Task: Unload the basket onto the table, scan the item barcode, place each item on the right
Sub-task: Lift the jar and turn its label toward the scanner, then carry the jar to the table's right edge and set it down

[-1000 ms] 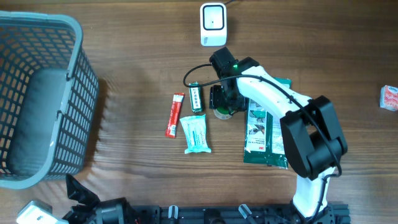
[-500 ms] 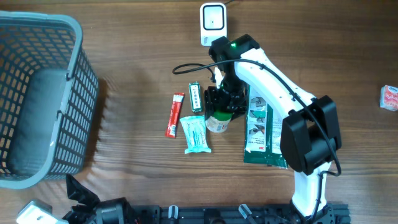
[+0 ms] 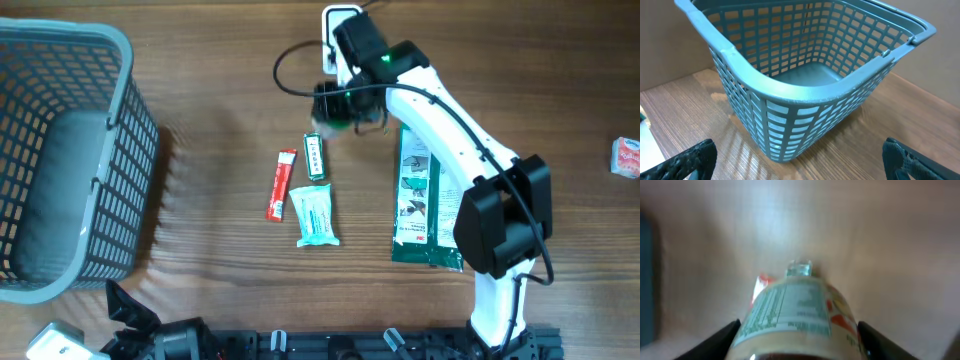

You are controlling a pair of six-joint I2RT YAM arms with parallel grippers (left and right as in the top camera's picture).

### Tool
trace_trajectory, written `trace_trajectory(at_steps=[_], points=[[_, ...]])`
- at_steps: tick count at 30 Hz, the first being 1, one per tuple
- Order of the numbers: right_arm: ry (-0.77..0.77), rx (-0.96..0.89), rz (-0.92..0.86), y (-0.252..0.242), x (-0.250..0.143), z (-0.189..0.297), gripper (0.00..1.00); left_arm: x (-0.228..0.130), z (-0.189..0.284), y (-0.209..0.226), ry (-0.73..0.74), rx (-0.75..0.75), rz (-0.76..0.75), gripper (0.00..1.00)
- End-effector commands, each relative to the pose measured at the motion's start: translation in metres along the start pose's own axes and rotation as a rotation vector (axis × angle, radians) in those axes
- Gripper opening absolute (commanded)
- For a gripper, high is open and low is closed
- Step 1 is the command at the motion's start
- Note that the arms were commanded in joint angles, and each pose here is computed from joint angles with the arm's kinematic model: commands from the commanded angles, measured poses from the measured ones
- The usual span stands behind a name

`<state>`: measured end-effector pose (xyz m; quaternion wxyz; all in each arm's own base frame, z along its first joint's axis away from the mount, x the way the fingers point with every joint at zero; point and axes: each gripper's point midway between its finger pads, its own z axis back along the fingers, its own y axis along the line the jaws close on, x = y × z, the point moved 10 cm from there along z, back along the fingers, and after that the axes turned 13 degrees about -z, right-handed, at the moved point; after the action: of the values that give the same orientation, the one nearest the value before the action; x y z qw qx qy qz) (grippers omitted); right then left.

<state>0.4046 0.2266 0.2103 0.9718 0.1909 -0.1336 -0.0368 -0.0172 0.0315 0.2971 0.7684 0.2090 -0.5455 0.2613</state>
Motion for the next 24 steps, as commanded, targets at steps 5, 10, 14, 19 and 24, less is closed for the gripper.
trace_trajectory(at_steps=[5, 10, 14, 19, 24], points=[[-0.659, -0.163, 0.081, 0.003, 0.079, -0.017, 0.59, 0.0, 0.002, 0.001, -0.012, 0.008, 0.009, 1.0], [-0.846, -0.143, 0.129, -0.011, 0.111, -0.059, 0.63, 0.0, 0.002, 0.001, -0.012, 0.008, 0.009, 1.0], [-0.957, -0.083, 0.122, -0.004, 0.122, -0.048, 0.63, 0.0, 0.002, 0.001, -0.012, 0.008, 0.009, 1.0], [-0.996, -0.064, 0.117, -0.003, 0.126, -0.043, 0.62, 0.0, 0.002, 0.001, -0.012, 0.008, 0.009, 1.0], [-0.998, -0.064, 0.103, -0.007, 0.128, -0.041, 0.61, 0.0, 0.002, 0.001, -0.012, 0.008, 0.009, 1.0]])
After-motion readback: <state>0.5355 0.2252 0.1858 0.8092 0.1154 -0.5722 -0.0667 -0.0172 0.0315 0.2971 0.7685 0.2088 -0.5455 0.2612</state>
